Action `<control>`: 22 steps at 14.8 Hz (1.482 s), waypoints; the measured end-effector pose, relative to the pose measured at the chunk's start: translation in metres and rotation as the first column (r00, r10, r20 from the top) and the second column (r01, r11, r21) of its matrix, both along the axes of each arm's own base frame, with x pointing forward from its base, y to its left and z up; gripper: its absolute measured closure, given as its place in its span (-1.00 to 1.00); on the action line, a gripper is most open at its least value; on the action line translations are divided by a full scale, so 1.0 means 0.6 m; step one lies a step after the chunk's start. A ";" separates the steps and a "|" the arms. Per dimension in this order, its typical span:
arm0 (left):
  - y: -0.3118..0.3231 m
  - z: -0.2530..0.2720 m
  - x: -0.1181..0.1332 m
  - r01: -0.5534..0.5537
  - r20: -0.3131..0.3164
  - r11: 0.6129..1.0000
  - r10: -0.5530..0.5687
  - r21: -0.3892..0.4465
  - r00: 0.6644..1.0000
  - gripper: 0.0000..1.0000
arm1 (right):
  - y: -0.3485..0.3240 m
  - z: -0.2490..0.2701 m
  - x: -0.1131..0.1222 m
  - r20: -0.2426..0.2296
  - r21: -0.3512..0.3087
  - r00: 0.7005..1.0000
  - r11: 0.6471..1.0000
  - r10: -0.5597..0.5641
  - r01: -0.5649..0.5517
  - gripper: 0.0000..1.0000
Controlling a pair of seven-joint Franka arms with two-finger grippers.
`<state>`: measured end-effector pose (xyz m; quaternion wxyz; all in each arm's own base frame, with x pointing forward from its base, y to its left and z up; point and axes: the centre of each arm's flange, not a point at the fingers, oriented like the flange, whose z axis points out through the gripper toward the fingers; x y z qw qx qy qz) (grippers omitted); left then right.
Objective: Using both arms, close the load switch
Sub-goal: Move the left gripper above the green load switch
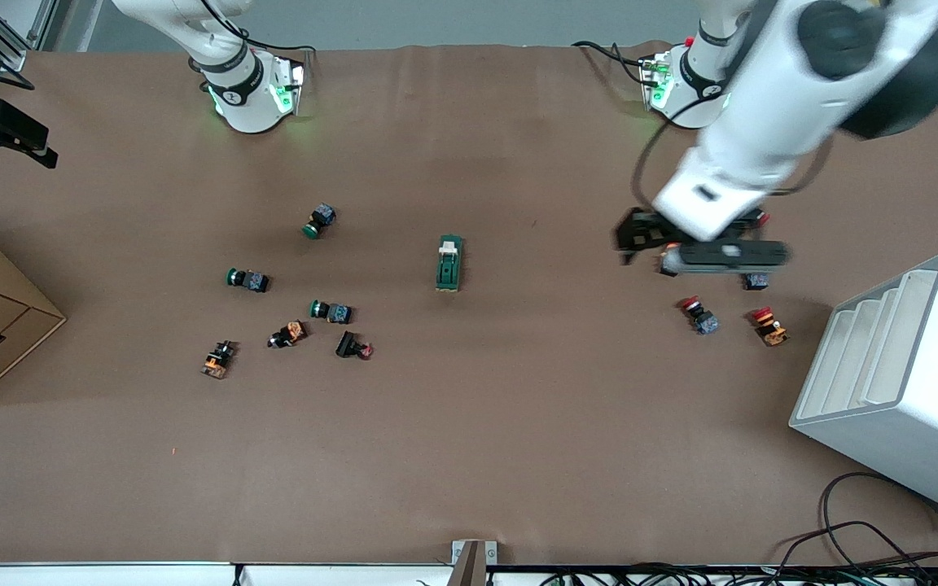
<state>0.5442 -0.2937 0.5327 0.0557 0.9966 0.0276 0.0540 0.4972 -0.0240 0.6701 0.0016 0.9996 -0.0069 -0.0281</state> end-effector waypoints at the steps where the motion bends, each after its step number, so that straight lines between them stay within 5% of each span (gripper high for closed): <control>1: -0.037 -0.028 -0.021 -0.026 0.000 1.000 0.026 -0.007 1.000 -1.00 | 0.000 0.000 0.000 0.000 -0.001 1.000 1.000 0.000 0.000 -1.00; 7: -0.205 -0.161 -0.158 -0.089 0.034 0.995 0.087 0.040 0.996 -1.00 | 0.000 0.000 0.000 -0.001 -0.002 1.000 1.000 0.000 0.000 -1.00; 16: -0.418 -0.431 -0.368 -0.167 0.283 0.980 0.131 0.107 0.950 -0.99 | 0.001 0.005 0.004 0.007 -0.003 1.000 1.000 0.000 0.000 -1.00; 22: -0.473 -0.561 -0.535 -0.078 0.461 0.993 0.029 0.087 0.887 -0.97 | -0.003 -0.082 0.063 -0.073 -0.009 0.997 1.000 -0.007 0.006 -1.00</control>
